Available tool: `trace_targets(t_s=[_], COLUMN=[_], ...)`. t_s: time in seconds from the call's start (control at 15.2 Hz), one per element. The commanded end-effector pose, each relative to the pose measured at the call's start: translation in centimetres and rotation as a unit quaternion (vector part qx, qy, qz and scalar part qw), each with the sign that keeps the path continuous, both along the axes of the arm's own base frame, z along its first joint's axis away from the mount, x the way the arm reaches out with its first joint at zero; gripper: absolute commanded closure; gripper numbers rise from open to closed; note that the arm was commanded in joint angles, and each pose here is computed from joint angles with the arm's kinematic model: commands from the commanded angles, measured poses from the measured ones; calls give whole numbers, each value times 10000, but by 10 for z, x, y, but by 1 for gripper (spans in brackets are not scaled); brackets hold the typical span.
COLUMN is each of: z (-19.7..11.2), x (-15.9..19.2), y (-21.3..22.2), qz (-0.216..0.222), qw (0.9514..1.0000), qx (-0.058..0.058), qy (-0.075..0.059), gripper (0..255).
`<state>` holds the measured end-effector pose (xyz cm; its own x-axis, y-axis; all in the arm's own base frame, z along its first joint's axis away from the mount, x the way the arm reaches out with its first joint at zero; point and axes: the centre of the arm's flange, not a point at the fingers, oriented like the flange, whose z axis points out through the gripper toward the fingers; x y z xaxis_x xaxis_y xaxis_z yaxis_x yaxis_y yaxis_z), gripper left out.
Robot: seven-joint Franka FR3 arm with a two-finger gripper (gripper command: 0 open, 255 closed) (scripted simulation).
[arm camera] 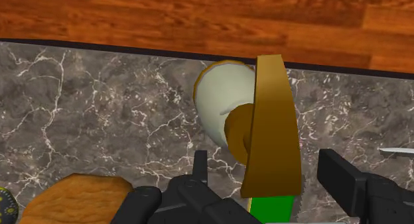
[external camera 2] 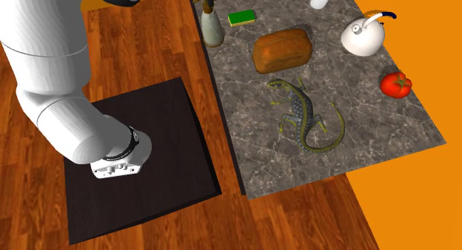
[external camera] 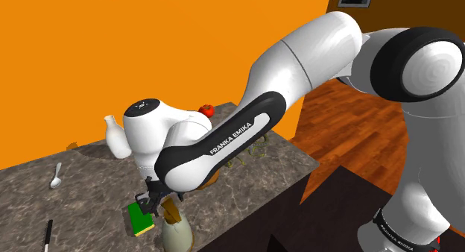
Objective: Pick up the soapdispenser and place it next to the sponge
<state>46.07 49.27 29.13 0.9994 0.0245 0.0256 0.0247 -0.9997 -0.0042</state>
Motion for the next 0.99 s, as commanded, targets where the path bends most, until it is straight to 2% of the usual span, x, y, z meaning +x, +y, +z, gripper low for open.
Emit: trace_targets(t_s=[0.0, 0.2, 0.46, 0.92], z=[0, 0, 50, 50], x=[0, 0, -1, -1], y=[0, 0, 0, 0], qz=[0, 0, 0, 0], qw=[10000, 10000, 10000, 10000], qx=[1, 1, 1, 1], qy=[-1, -1, -1, -1], gripper=[0, 0, 0, 0])
